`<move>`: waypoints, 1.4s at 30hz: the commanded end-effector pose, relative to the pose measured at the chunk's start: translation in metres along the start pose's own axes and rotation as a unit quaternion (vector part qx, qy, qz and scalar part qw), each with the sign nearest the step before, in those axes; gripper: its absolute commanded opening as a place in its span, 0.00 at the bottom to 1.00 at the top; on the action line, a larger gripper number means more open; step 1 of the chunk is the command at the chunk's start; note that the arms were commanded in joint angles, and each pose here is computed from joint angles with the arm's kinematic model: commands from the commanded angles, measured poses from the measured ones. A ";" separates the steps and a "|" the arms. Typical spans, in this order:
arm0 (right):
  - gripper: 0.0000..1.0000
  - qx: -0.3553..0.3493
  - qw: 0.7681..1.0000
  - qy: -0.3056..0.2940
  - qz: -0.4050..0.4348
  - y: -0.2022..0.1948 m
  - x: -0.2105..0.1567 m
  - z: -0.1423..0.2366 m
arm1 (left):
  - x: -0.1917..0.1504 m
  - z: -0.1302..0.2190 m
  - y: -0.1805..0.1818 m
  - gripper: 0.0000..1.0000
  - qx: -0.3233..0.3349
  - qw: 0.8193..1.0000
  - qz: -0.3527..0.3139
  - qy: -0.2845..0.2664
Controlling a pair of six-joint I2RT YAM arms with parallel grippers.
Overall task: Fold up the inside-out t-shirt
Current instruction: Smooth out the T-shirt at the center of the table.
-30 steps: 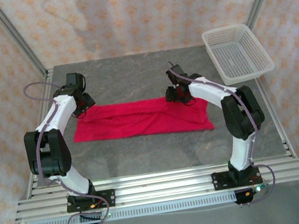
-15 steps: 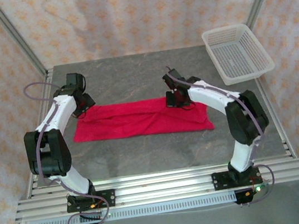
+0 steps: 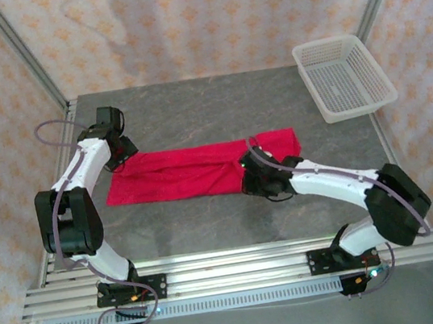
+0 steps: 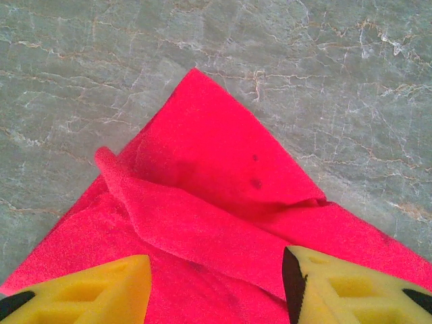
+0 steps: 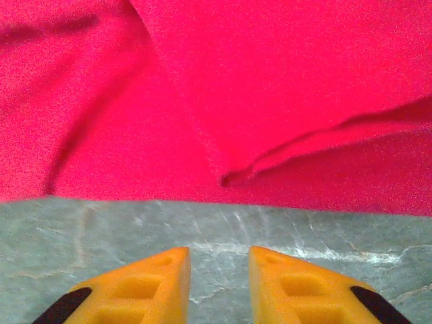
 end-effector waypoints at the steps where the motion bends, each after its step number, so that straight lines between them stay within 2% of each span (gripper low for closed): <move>1: 0.35 -0.028 0.994 -0.105 0.001 0.003 0.046 0.035 | -0.003 0.008 0.003 0.55 0.000 1.000 0.004 0.004; 5: 0.37 -0.054 0.994 -0.099 -0.004 -0.006 0.097 0.022 | -0.005 0.007 -0.002 0.54 -0.010 1.000 0.006 0.006; 8: 0.38 -0.066 0.996 -0.058 0.009 -0.009 0.125 -0.010 | -0.006 0.000 -0.006 0.55 -0.017 1.000 0.008 0.010; 11: 0.37 -0.084 0.996 0.001 0.015 -0.013 0.137 -0.040 | -0.006 -0.010 -0.009 0.55 -0.014 1.000 0.002 0.026; 17: 0.37 -0.074 0.996 0.040 0.011 -0.019 0.116 -0.056 | -0.007 -0.018 -0.006 0.55 -0.001 0.999 -0.002 0.033; 25: 0.38 -0.093 0.993 0.067 0.004 -0.035 0.053 -0.049 | -0.007 -0.021 -0.008 0.55 -0.001 0.999 0.000 0.037; 30: 0.38 -0.085 0.995 0.056 -0.024 -0.047 0.018 -0.033 | -0.006 -0.020 -0.007 0.55 0.002 0.999 -0.003 0.034; 34: 0.40 -0.070 0.996 0.021 -0.044 -0.054 0.011 -0.014 | -0.004 -0.019 -0.007 0.55 0.010 0.999 -0.011 0.035; 37: 0.43 -0.070 0.997 -0.005 -0.043 -0.052 0.018 0.000 | -0.001 -0.017 -0.008 0.55 0.011 0.999 -0.012 0.034; 42: 0.48 -0.083 0.995 -0.058 -0.021 -0.038 0.057 0.021 | 0.003 -0.011 -0.011 0.55 0.000 1.000 -0.011 0.029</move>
Point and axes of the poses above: each hand's point on the last joint's axis, 136 mm out from that joint toward the fingers, its own z axis back along the fingers, its own y axis along the line the jaws close on, x = y × z, the point moved 7 cm from there along z, back along the fingers, and after that the axes turned 1 degree about -z, right-handed, at the moved point
